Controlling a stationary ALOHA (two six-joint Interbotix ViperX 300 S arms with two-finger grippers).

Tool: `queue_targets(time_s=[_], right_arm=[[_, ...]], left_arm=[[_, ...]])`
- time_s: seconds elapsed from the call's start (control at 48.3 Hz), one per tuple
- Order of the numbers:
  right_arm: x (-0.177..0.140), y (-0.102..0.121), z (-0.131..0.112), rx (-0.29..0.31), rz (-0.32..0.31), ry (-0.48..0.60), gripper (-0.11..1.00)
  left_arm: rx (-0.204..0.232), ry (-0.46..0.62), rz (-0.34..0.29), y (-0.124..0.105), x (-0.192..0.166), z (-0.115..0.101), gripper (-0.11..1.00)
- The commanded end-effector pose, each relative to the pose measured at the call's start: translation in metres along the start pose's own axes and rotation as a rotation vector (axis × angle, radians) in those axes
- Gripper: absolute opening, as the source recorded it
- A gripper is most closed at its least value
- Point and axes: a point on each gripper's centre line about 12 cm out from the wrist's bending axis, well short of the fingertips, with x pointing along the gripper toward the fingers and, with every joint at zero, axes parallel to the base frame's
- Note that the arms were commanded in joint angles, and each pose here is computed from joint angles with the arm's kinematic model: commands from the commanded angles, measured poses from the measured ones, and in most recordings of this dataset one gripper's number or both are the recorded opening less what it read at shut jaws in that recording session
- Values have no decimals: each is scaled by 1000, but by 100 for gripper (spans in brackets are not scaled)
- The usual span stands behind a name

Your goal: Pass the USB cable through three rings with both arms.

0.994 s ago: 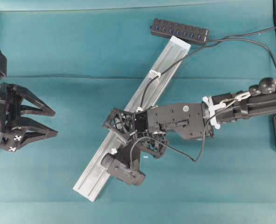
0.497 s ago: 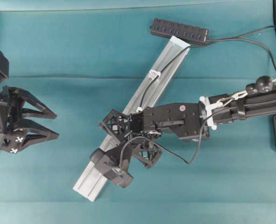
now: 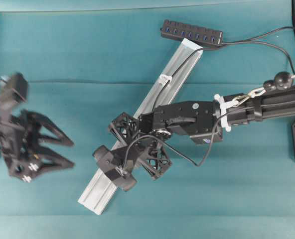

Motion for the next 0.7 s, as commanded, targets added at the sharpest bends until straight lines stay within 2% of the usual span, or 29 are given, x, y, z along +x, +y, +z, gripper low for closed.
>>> queue_targets(time_s=[0.0,0.228,0.435,0.684], right_arm=[[-5,-2,4,19,-7,-18,6],[-6,0,3,33,11,-16,6],[-7,-1,3,77,6,-20,6],[-8,-3,4,83,0,-25,6]], left_arm=[[4,53,40,5,32,-8,91],[5,72,53,17,66,-22,92],[6,74,53,20,84,-26,92],[6,70,48,22,101,-28,91]])
